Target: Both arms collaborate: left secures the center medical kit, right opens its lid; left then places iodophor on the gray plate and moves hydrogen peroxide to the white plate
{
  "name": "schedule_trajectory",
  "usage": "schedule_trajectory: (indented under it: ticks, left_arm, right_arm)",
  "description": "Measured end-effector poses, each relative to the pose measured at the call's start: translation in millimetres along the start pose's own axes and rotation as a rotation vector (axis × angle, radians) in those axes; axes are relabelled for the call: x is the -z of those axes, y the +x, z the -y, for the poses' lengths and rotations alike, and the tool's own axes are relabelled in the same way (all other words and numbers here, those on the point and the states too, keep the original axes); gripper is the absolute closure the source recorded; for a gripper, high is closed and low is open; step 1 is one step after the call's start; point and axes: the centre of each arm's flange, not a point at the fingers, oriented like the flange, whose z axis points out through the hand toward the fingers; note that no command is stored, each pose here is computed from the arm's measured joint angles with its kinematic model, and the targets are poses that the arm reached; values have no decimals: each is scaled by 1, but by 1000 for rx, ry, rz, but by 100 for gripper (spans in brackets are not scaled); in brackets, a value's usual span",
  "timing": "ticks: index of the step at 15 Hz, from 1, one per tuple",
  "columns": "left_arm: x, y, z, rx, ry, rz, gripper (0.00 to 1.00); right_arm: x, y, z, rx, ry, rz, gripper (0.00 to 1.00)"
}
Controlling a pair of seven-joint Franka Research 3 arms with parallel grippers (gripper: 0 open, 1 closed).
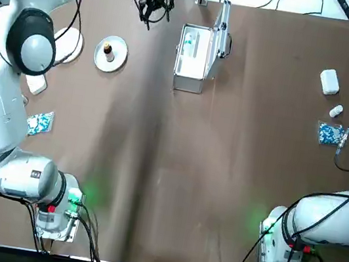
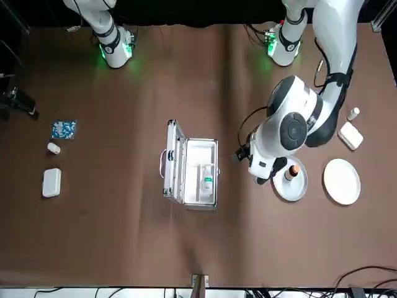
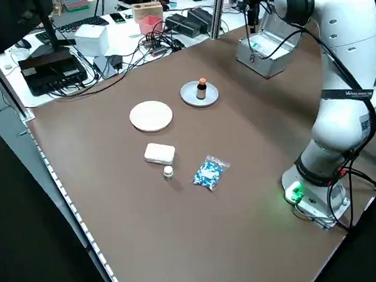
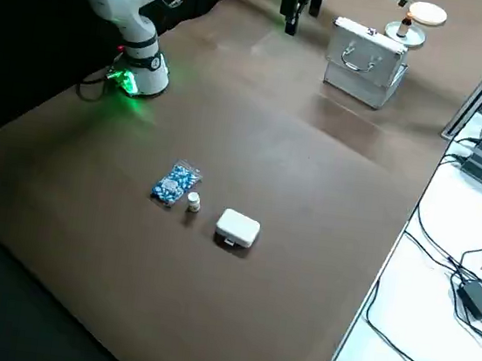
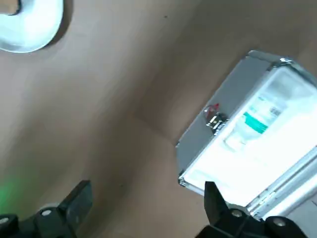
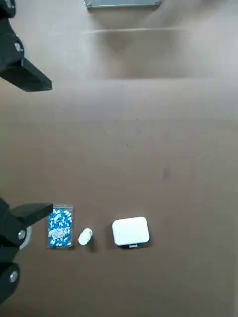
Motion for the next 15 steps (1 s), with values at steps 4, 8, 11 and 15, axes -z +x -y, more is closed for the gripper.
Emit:
schedule_trajectory:
  ticks: [4,8,11,15]
  left_arm:
    - [-5,-17,-15,-34,-14,-14,0]
    - [-6,-24,-23,-59,-29,-38,0]
    - [-10,-37,-37,-103,-35,-100,0]
    - [-25,-61,-59,-181,-30,-170,0]
  right_arm:
    - [0,0,0,-1,0,0,1]
    - [0,0,-2,-4,0,-4,1]
    - [1,1,-4,-7,-1,-12,1]
    - [1,5,-5,-9,-3,-34,1]
